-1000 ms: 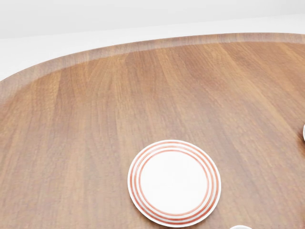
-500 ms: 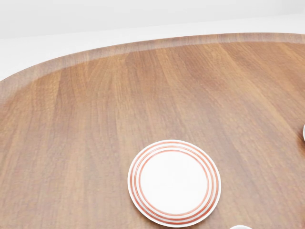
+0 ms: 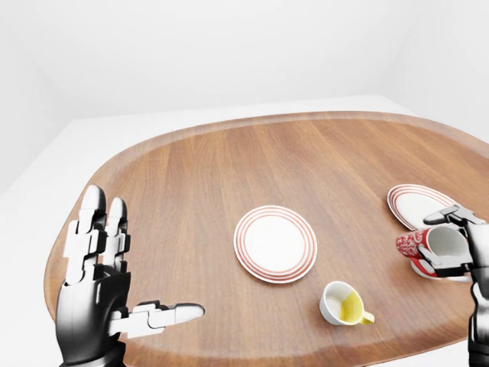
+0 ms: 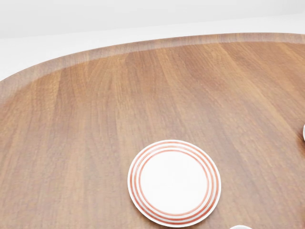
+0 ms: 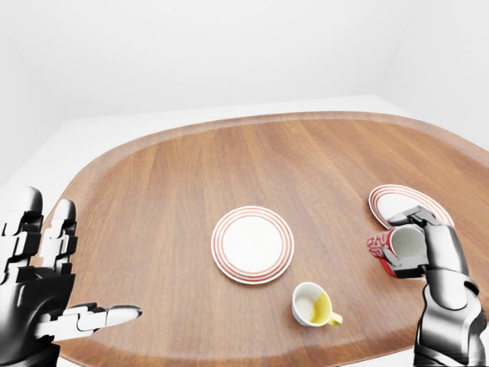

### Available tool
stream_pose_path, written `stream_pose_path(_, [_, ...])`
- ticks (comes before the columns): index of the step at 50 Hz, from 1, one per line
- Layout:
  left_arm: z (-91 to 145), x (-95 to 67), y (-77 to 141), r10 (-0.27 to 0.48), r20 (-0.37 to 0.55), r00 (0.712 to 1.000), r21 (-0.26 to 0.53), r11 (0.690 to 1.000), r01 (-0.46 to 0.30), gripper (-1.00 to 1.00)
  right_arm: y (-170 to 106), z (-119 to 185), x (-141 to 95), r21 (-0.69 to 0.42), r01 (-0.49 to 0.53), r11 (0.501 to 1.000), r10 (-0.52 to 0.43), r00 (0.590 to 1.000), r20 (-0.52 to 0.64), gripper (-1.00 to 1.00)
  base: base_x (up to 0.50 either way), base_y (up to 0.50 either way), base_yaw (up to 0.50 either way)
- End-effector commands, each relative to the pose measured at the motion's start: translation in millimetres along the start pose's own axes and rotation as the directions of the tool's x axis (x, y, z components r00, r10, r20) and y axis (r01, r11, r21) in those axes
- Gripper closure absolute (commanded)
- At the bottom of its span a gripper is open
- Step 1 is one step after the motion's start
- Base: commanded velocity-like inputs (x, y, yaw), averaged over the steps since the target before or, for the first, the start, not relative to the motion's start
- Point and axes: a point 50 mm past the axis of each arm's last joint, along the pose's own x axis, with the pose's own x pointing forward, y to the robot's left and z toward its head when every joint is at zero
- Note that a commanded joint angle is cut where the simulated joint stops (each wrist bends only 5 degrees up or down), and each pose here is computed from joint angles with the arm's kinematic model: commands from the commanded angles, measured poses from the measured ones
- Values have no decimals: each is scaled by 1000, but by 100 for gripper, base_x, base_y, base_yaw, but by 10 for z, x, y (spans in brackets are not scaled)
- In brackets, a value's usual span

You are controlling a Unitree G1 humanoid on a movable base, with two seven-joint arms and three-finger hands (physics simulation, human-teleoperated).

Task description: Put the red mug on the left plate.

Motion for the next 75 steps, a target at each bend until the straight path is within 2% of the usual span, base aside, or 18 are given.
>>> stream_pose_path(1, [0,-1,6,2,0,1000,0,1000,-2,-100,272,856,239,-38,-21,999,31,960,277,100,0,0,0])
stream_pose_path(4, [-2,0,9,3,0,1000,0,1000,-3,-100,634,1202,388,-99,-83,992,112,934,340,100,0,0,0])
stream_pose_path(10, [4,-5,26,8,3,1000,-3,1000,-8,-100,1298,1781,503,-184,-193,964,253,880,403,100,0,0,0])
stream_pose_path(21, [6,-8,36,10,5,1000,-5,1000,-10,-100,1888,2263,430,-307,-269,913,383,824,417,100,0,0,0])
stream_pose_path(28, [10,-6,44,12,10,1000,-5,1000,-12,-100,2266,2254,361,-362,-329,872,452,824,342,100,0,0,0])
stream_pose_path(37, [15,-7,58,15,15,1000,-7,1000,-15,-100,2581,2147,238,-447,-376,812,517,818,251,100,0,0,0])
stream_pose_path(47, [15,-3,61,16,18,1000,-8,1000,-16,-100,2757,1952,115,-470,-421,776,552,814,183,100,0,0,0])
stream_pose_path(55, [7,1,67,17,17,1000,-10,1000,-17,-100,2895,1763,-14,-491,-474,731,596,793,123,100,0,0,0])
stream_pose_path(65, [-13,-2,60,15,7,1000,-12,1000,-15,-100,2963,1580,-93,-465,-522,715,617,784,68,100,0,0,0])
stream_pose_path(75, [-25,-6,64,17,2,1000,-15,1000,-17,-100,3036,1450,-187,-392,-592,704,658,751,48,100,0,0,0])
